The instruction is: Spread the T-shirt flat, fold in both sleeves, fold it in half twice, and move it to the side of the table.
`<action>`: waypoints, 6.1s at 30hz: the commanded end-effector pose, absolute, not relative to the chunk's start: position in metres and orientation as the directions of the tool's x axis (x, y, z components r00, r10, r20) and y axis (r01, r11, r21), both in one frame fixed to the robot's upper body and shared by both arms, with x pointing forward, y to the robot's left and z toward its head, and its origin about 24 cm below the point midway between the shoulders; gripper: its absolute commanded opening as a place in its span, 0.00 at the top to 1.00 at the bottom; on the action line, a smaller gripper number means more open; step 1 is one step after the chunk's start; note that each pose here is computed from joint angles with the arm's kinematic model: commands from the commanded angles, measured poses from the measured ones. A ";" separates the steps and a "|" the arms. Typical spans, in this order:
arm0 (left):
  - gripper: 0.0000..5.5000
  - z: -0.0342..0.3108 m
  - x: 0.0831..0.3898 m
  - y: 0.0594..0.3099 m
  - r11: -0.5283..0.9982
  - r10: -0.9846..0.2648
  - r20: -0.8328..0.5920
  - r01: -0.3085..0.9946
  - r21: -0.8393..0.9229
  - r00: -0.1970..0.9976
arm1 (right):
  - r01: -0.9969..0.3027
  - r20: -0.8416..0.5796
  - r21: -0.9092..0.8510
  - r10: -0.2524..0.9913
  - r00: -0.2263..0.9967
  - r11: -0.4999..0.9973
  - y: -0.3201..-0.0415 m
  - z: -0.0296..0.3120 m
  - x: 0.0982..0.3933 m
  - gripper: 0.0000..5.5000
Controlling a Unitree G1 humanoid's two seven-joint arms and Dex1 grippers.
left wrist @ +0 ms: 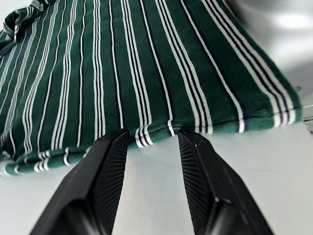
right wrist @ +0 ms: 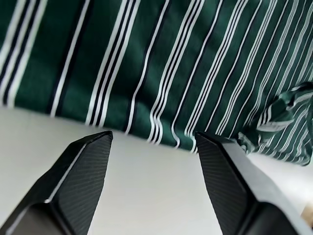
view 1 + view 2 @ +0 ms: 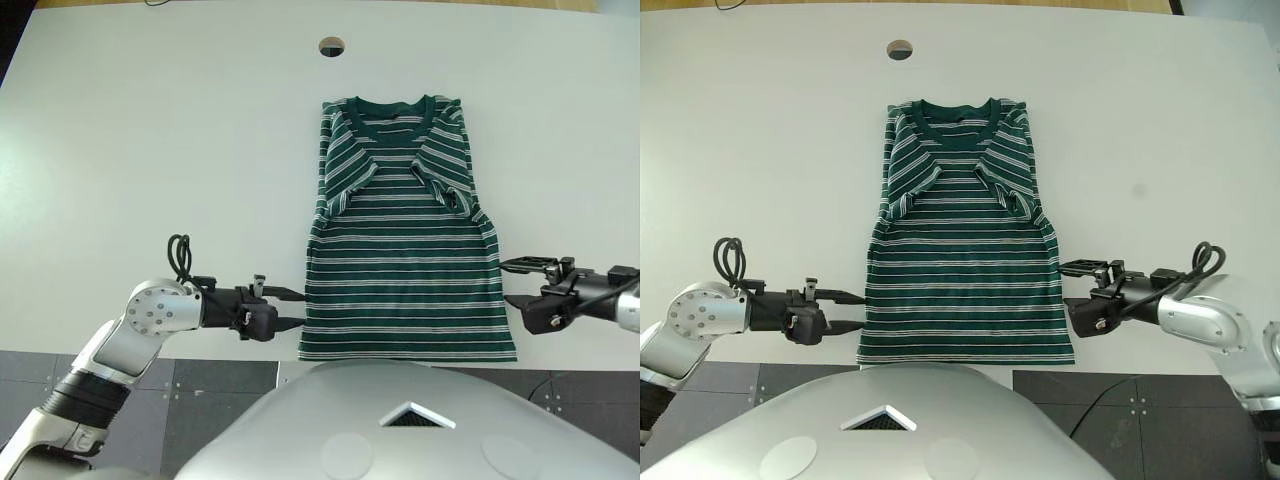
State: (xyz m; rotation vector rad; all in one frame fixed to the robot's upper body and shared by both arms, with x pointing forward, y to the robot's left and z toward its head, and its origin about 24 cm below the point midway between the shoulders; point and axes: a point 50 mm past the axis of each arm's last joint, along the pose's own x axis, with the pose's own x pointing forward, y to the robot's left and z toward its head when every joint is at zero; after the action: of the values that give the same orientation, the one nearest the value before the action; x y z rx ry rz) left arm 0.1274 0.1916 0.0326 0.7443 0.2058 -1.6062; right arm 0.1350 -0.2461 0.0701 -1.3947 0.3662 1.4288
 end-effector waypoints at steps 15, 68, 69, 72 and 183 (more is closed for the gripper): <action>0.66 0.023 0.130 0.183 -0.287 -0.794 -0.604 0.919 0.269 -0.072 | -0.876 -0.938 -0.050 0.323 -0.123 -0.479 -0.248 0.031 0.086 0.43; 0.98 0.071 0.166 0.193 -0.054 -0.948 -0.316 0.999 0.008 -0.048 | -0.981 -0.683 -0.083 0.726 -0.073 -0.176 -0.219 0.073 0.128 0.98; 0.98 0.069 0.173 0.192 -0.006 -0.947 -0.322 1.000 0.006 -0.004 | -0.984 -0.679 -0.090 0.732 -0.051 -0.152 -0.222 0.074 0.132 0.98; 0.98 0.064 0.196 0.189 0.145 -0.933 -0.332 0.989 0.004 0.138 | -0.992 -0.633 -0.102 0.774 0.003 -0.080 -0.229 0.077 0.142 0.98; 0.97 0.027 0.221 0.140 0.385 -0.765 -0.502 0.911 0.145 0.403 | -0.879 -0.389 -0.385 0.814 0.432 0.282 -0.103 0.090 0.245 0.98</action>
State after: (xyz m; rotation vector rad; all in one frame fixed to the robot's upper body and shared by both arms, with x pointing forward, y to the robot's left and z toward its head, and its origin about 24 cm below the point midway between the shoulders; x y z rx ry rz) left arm 0.2224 0.1448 0.0335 0.4375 0.3458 -1.0942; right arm 0.2355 -0.1076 0.0939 -0.5686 0.1346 1.1563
